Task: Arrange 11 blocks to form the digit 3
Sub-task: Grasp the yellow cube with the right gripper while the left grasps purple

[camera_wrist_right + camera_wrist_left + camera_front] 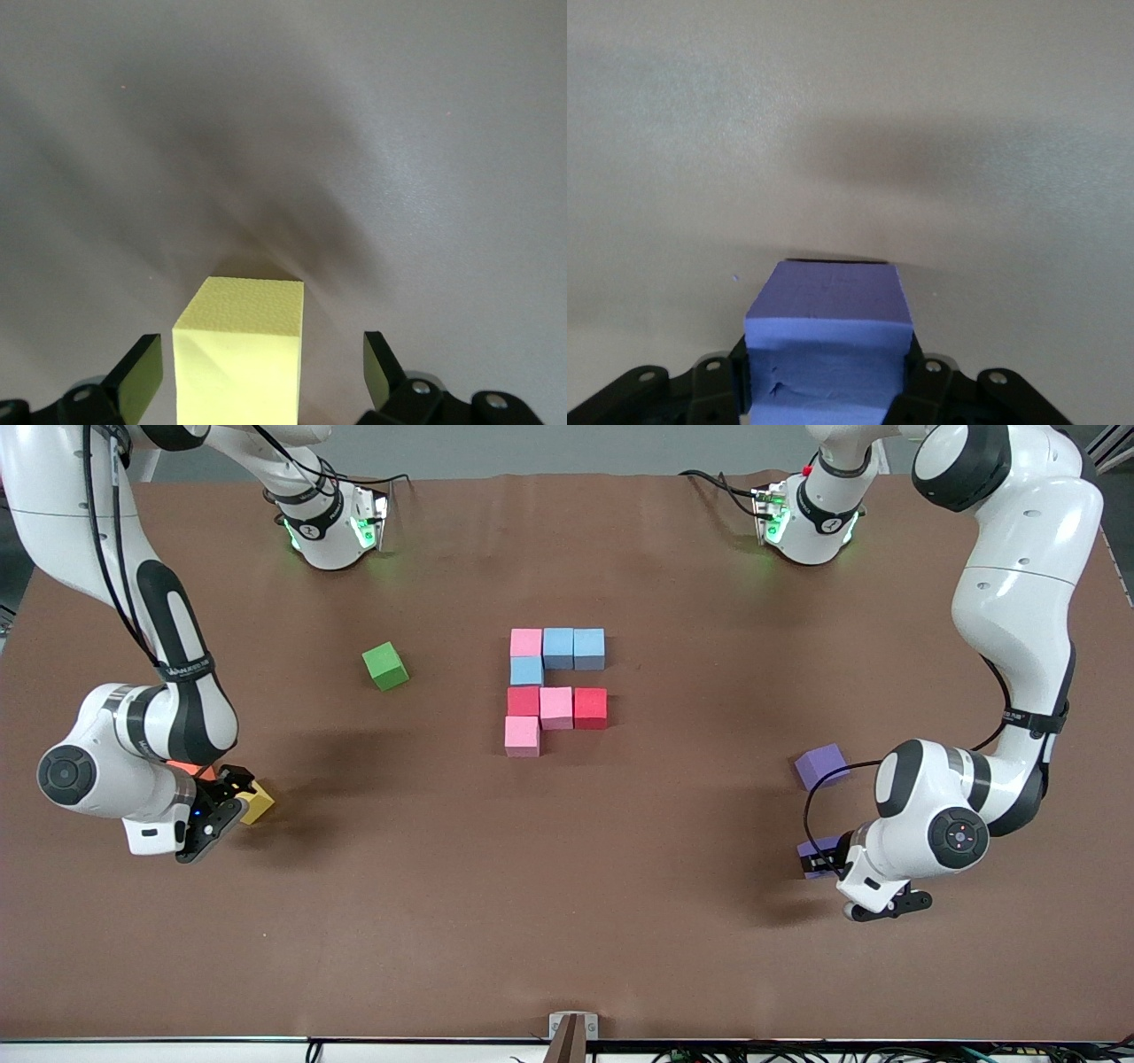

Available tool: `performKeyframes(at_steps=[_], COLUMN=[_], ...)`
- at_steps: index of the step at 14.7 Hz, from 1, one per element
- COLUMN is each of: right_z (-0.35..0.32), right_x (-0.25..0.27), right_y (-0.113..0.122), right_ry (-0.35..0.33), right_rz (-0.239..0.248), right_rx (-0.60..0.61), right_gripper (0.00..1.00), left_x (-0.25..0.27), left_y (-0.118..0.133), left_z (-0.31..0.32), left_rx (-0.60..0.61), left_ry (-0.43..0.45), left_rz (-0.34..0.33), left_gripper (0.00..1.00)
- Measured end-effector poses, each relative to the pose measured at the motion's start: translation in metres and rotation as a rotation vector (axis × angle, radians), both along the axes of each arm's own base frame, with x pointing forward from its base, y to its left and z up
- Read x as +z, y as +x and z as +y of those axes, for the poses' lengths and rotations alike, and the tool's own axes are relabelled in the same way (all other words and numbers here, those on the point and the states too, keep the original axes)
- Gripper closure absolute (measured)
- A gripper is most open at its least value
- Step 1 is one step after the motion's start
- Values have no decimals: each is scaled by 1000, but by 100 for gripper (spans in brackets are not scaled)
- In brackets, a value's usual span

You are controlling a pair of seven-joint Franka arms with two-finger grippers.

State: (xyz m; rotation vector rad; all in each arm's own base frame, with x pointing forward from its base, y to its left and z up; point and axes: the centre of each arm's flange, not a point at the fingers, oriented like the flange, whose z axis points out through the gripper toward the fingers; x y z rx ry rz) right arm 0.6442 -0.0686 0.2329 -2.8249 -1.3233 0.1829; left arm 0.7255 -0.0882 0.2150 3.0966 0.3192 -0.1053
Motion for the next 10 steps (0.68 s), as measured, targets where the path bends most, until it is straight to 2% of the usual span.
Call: performKeyframes(at_steps=[6, 10], right_z=[9, 9], right_x=[-7, -8], right_y=[-5, -5], right_ry=[3, 2], right_rz=[22, 17], right_rx=[12, 16], right_gripper=[0, 0], left_x=[47, 51], left_y=[-9, -17], left_z=[-48, -71], left_rx=[192, 273], left_ry=[-27, -30], left_rz=[32, 58], left_gripper=[40, 40])
